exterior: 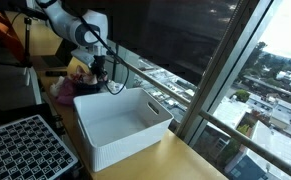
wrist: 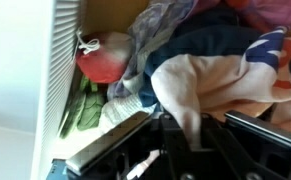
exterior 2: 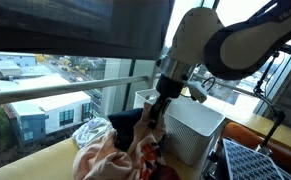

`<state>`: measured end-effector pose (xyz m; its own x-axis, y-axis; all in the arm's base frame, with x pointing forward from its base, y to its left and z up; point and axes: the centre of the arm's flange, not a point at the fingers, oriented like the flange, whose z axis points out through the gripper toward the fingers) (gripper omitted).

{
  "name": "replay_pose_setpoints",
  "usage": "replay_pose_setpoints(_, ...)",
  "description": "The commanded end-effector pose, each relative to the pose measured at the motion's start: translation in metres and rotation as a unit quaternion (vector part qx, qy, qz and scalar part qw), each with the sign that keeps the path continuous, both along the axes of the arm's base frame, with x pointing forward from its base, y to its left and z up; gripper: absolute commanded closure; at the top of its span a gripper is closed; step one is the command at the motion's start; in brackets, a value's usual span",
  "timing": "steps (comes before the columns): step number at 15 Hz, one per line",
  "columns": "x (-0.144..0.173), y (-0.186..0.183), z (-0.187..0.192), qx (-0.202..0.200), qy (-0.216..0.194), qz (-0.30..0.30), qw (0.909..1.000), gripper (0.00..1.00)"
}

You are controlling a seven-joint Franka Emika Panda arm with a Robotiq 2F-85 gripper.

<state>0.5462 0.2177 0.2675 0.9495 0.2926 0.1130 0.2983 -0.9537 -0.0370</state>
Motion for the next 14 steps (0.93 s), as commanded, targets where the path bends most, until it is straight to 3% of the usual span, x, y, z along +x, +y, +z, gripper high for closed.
replay_pose_setpoints(1,0.01,-0.033,0.087,0.027,-0.018,-0.019,0.9993,0.97)
replay_pose_setpoints(7,0.028,-0.084,0.226,0.066,-0.086,-0.057,0.9925,0.96)
replay_pose_setpoints(14,0.027,-0.154,0.404,0.084,-0.223,-0.097,0.9663,0.96)
